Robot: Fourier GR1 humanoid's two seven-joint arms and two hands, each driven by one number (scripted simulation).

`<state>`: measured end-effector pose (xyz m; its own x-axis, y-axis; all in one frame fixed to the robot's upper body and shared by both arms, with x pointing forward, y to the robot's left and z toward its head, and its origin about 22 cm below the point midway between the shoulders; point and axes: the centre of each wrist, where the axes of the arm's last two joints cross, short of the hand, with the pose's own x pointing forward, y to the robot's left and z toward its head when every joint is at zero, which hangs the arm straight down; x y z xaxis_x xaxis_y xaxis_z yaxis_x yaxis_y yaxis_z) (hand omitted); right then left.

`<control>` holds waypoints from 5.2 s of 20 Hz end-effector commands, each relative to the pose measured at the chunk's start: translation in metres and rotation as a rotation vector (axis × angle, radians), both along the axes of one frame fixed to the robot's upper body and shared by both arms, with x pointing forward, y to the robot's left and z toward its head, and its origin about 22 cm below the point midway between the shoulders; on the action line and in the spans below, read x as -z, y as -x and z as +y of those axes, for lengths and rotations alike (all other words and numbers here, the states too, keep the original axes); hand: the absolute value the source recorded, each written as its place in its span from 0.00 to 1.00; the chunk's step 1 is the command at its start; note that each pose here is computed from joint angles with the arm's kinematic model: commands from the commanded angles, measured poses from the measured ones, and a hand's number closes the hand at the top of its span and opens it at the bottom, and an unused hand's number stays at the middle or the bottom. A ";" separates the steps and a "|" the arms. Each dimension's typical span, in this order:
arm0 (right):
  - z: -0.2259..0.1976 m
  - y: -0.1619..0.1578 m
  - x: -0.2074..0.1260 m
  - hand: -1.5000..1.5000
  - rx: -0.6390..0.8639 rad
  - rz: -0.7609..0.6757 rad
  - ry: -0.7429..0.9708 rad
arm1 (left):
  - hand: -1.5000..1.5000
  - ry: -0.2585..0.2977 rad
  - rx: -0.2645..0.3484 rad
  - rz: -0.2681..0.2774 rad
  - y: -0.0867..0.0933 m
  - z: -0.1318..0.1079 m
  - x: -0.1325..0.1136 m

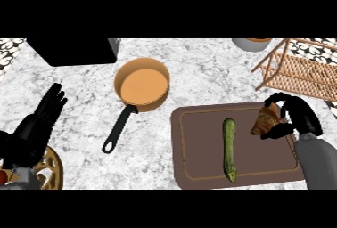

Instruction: Pick the croissant from the tray and place it in the tiered shelf

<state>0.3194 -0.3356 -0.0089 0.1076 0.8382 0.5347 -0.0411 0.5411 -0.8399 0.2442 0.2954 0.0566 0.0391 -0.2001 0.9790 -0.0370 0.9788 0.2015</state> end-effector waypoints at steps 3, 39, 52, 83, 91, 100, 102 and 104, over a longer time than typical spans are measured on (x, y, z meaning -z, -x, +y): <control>0.031 -0.007 -0.067 1.00 0.278 -0.270 -0.098 | 0.50 0.006 -0.003 0.011 0.004 -0.004 0.002; -0.042 0.012 -0.271 1.00 0.548 -0.521 0.053 | 0.50 0.012 0.091 -0.063 -0.009 -0.015 -0.011; -0.083 -0.053 -0.294 1.00 0.484 -0.639 0.368 | 0.50 0.021 0.103 -0.033 -0.016 -0.015 -0.011; -0.186 -0.025 -0.205 1.00 0.545 -0.127 0.707 | 0.50 -0.007 0.104 -0.047 -0.012 -0.024 -0.015; -0.187 -0.031 -0.247 0.00 0.649 -0.034 0.654 | 0.50 0.013 0.094 -0.042 -0.011 -0.015 -0.013; -0.169 -0.043 -0.301 0.00 0.723 -0.377 0.288 | 0.50 -0.009 0.099 -0.033 -0.007 -0.023 -0.009; -0.175 -0.032 -0.330 0.00 0.770 -0.458 0.200 | 0.50 0.014 0.082 -0.038 -0.007 -0.020 -0.002; -0.173 -0.028 -0.352 0.00 0.805 -0.490 0.112 | 0.50 0.015 0.072 -0.031 -0.010 -0.017 -0.002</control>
<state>0.3524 -0.5118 0.3103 0.5282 0.7213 0.4480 0.5683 0.0916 -0.8177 0.2509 0.2779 0.0601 -0.0081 -0.1899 0.9818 0.0420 0.9809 0.1901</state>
